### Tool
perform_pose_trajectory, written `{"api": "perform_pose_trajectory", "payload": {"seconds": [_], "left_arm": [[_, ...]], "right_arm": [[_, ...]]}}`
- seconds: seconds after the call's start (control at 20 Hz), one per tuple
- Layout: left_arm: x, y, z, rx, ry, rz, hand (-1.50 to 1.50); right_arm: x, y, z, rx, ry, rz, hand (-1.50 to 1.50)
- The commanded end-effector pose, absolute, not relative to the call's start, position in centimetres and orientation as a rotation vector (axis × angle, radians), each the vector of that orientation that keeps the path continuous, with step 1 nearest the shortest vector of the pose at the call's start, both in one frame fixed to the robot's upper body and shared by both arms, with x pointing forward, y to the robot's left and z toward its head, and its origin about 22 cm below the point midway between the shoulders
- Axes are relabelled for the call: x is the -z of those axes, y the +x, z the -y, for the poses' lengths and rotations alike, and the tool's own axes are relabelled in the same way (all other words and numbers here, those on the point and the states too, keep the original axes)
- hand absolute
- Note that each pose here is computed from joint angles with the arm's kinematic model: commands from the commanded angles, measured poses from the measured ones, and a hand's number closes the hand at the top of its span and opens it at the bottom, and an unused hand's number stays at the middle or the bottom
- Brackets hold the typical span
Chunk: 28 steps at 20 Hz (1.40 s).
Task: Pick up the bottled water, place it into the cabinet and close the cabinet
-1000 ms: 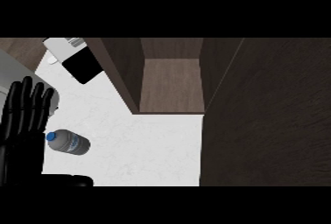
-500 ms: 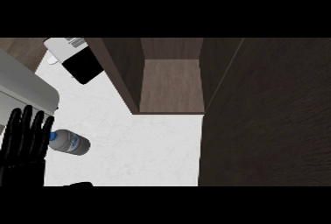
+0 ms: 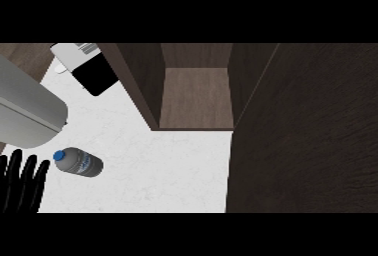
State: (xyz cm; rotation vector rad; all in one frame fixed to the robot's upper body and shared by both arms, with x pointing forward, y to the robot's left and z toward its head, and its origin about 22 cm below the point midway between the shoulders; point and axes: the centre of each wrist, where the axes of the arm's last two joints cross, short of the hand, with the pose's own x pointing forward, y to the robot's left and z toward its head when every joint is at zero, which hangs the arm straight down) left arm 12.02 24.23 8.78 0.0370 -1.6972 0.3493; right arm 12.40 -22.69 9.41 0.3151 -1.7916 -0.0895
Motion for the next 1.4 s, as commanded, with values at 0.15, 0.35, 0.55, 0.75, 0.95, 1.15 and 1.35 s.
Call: {"api": "perform_pose_trajectory", "payload": {"seconds": [0.15,0.35,0.55,0.75,0.95,1.15,1.35], "left_arm": [[-8.3,10.5,-24.4,-0.35,0.039,1.674,-1.5],[-5.5,10.8,-26.7,-0.361,0.052,1.732,-1.5],[-5.8,11.1,-27.2,-0.39,0.089,1.726,-1.5],[-5.7,11.2,-30.7,-0.406,0.137,1.731,-1.5],[-3.0,11.6,-29.5,-0.387,0.171,1.688,-1.5],[-2.0,11.5,-31.9,-0.362,0.213,1.709,-1.5],[0.4,12.0,-32.3,-0.341,0.199,1.662,-1.5]], "right_arm": [[-9.1,10.7,23.8,0.087,0.302,1.811,-1.5],[-8.4,11.9,23.7,0.059,0.302,1.804,-1.5],[-7.6,11.8,23.4,0.07,0.314,1.815,-1.5],[-7.2,10.5,23.7,0.063,0.295,1.825,-1.5],[-7.4,9.7,23.7,0.064,0.314,1.814,-1.5],[-5.2,9.5,22.6,0.053,0.324,1.822,-1.5],[-6.9,10.0,23.0,0.052,0.335,1.812,-1.5]]}}
